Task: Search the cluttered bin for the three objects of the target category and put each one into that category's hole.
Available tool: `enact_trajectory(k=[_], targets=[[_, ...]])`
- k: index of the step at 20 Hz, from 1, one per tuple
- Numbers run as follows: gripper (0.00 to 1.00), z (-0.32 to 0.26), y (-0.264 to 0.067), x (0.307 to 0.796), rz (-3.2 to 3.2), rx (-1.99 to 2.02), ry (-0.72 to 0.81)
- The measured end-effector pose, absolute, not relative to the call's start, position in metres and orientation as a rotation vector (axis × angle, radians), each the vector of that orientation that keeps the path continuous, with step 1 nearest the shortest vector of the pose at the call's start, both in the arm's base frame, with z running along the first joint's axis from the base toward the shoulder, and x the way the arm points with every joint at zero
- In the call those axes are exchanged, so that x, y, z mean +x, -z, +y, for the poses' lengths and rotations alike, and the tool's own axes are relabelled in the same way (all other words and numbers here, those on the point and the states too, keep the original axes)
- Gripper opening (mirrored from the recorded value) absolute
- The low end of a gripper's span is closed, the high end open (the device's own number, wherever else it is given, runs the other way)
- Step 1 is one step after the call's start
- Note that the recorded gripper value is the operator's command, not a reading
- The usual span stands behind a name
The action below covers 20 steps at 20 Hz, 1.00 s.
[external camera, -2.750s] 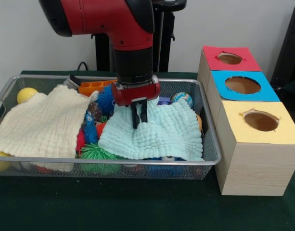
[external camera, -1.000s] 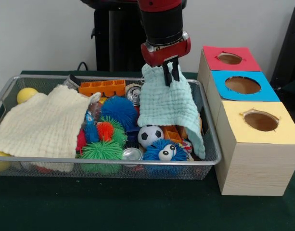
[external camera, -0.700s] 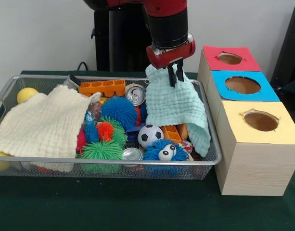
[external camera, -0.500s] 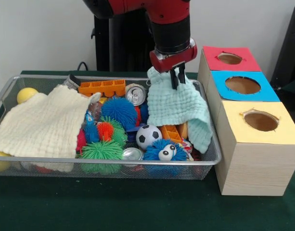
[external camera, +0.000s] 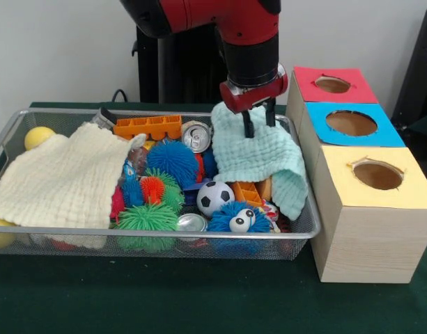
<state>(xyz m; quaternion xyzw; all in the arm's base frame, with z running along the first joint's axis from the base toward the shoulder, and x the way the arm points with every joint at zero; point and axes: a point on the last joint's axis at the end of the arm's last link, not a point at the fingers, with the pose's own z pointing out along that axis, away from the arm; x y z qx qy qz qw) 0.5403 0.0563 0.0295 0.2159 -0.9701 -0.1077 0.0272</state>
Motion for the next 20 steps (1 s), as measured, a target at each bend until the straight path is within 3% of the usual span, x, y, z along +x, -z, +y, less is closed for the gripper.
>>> enact_trajectory(k=[20], targets=[[1.00,0.0468,-0.0356,0.5471,-3.011,0.660,0.279]])
